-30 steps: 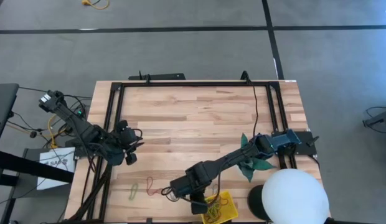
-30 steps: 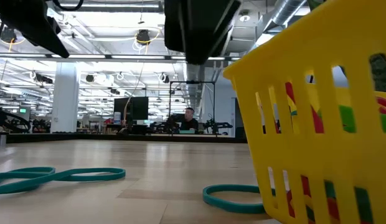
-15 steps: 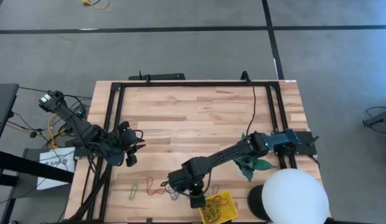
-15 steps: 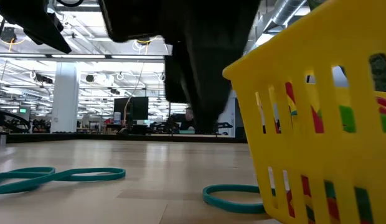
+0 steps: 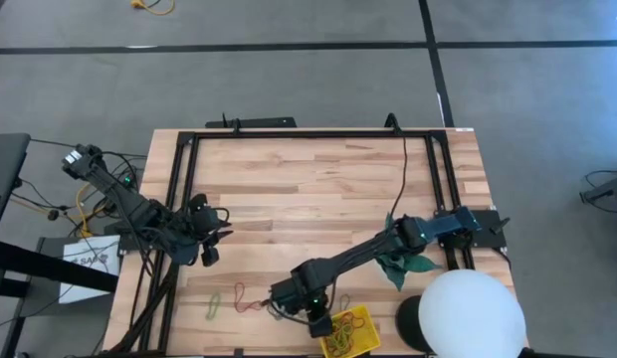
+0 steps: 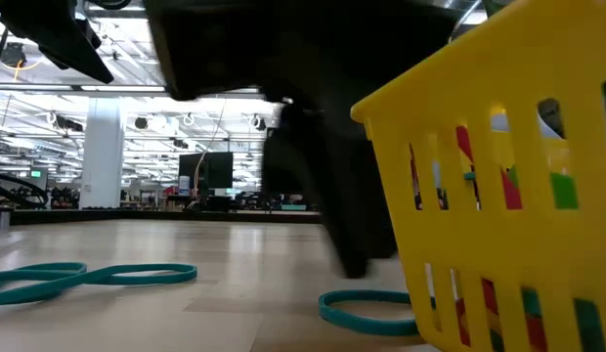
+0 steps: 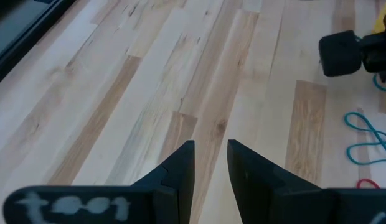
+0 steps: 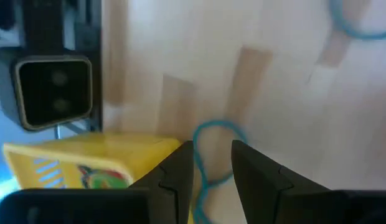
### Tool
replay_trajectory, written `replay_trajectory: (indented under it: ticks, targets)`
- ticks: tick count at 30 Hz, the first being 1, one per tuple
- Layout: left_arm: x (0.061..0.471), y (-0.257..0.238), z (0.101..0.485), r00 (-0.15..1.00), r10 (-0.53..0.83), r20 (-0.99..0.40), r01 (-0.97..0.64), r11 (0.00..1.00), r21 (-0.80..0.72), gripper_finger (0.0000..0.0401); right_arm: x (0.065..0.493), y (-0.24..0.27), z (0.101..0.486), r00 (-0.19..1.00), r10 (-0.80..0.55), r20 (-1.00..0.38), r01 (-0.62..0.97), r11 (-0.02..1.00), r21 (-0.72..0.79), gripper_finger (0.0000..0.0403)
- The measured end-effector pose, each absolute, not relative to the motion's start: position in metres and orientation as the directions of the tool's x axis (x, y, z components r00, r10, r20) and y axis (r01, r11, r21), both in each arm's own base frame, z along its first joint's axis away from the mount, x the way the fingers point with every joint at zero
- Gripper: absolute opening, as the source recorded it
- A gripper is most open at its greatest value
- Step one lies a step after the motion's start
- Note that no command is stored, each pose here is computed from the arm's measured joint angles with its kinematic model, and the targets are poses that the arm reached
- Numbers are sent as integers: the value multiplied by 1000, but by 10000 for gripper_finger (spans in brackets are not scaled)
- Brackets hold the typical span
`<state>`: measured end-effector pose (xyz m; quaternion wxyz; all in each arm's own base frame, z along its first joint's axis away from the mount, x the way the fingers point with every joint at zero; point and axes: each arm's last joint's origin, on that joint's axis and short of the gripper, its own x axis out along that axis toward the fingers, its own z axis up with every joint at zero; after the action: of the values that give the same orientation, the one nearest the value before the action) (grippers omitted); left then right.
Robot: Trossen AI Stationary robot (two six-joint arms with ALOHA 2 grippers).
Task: Pick and place items into bin
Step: Put the blue rubber band into the yellow bin
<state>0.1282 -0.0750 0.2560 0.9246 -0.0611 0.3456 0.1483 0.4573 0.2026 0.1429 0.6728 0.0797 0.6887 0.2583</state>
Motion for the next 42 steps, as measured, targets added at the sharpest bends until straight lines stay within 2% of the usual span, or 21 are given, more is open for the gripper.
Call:
replay_trajectory:
  ticks: [17,25,34,38,42]
  targets:
    - [128,-75,256,719,230,-656,-319,947,-18,85,457,207,133,-67,388,-919,-325,863,388,102]
    - [128,-75,256,719,229,-657,-334,942,-37,85,451,220,131,13,190,-982,-396,903,169,102]
    - [128,-75,256,719,230,-656,-343,938,-47,85,446,231,129,80,70,-994,-448,893,26,101]
    - [128,-75,256,719,230,-656,-352,934,-58,85,445,233,129,80,69,-994,-478,878,23,81]
    - [128,-75,256,718,224,-659,-351,934,-65,85,445,233,129,83,67,-994,-488,873,18,33]
